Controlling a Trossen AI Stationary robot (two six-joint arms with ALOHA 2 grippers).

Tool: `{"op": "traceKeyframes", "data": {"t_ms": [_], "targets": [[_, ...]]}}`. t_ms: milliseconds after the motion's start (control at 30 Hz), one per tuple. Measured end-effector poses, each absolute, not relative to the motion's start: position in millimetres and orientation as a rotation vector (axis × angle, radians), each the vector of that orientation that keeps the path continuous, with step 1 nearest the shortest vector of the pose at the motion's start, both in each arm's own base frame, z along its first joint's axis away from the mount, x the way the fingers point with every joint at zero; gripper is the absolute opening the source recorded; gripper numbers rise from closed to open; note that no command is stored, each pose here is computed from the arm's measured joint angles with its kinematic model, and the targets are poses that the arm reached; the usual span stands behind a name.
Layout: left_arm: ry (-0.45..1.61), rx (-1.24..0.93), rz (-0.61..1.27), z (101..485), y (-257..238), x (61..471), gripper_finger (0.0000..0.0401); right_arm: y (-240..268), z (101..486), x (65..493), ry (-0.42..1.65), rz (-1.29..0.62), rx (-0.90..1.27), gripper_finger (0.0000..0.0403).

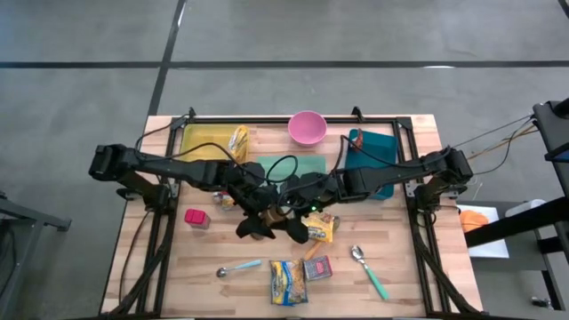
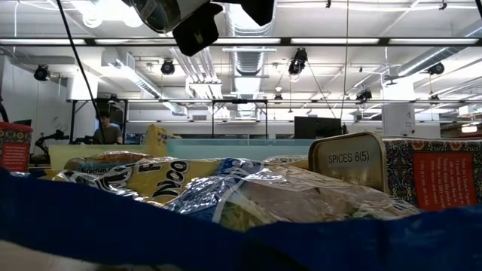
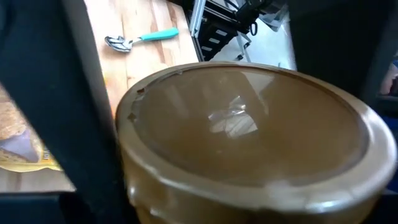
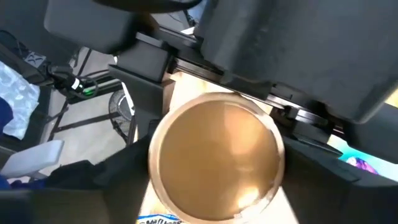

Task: Pick & Place Food Item
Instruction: Put the gold seasoning bottle into the blue bin

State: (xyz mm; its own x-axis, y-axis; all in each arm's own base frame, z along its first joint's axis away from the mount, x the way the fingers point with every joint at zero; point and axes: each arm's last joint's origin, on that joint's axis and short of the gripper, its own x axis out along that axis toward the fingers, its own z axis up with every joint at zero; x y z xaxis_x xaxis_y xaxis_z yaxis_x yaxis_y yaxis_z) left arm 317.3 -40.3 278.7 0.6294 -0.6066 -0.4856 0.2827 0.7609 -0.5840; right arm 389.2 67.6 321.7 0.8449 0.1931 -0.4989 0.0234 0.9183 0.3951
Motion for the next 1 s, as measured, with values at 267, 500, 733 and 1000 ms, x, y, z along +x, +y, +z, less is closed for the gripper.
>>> {"op": "traceKeyframes", "data": {"t_ms": [267,500,733,1000], "targets": [[0.726,-0.492,-0.537,278.9,-40.5,317.2,0.0268,67.7,321.8,389.3,0.559,0.093,0.406,0.0270],[0.732,-0.495,-0.539,278.6,-40.5,316.7,0.0268,67.7,321.6,389.4,0.559,0.093,0.406,0.0270],[0.737,-0.505,-0.531,278.5,-40.4,316.6,0.0303,69.9,321.2,388.9,0.563,0.094,0.402,0.0270],[0.733,-0.506,-0.515,279.3,-40.5,316.5,0.0352,73.4,322.8,386.5,0.566,0.097,0.404,0.0270]]}}
